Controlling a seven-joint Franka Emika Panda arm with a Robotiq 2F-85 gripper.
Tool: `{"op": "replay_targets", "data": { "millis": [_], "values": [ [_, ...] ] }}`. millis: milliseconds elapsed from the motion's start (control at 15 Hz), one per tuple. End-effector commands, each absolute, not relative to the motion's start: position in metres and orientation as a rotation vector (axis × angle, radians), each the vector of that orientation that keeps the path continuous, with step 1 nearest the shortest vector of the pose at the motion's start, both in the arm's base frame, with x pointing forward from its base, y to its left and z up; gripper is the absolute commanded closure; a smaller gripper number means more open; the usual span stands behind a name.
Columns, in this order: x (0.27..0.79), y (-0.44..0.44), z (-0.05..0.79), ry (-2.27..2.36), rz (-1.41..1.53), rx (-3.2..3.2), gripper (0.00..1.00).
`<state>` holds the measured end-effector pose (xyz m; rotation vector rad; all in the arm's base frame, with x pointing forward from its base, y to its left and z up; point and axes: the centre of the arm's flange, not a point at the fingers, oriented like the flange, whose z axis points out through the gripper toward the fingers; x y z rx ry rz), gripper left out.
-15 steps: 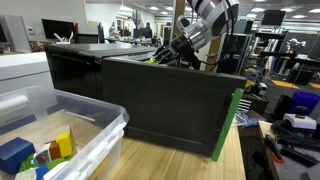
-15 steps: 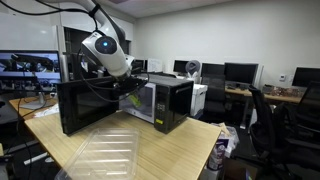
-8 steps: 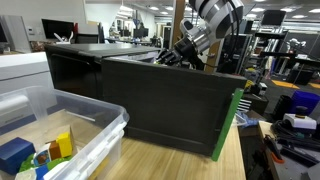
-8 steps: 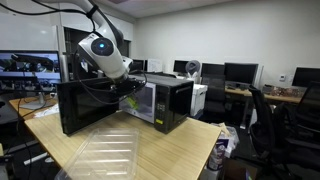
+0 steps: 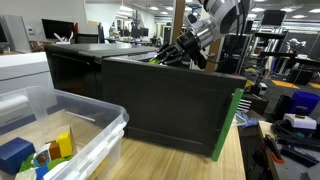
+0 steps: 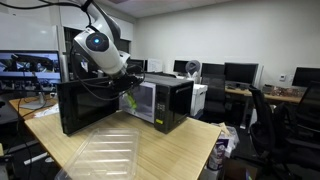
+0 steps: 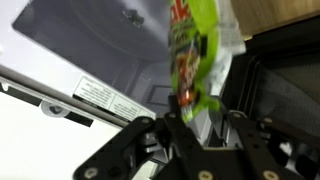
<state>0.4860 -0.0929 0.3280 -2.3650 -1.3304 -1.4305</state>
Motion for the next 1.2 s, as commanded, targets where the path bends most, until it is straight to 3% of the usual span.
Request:
{"op": "replay_targets", "data": {
  "millis": [0,333,1133],
  "values": [
    [0.458,-0.089,0.289,-1.271,-1.459,-2.380,0.32],
    [0.457,-0.090,0.307,-1.165,-1.526,-2.393,0.01],
    [0.386,-0.108,0.282,-1.042,-1.110,-2.784,0.00]
  ]
}}
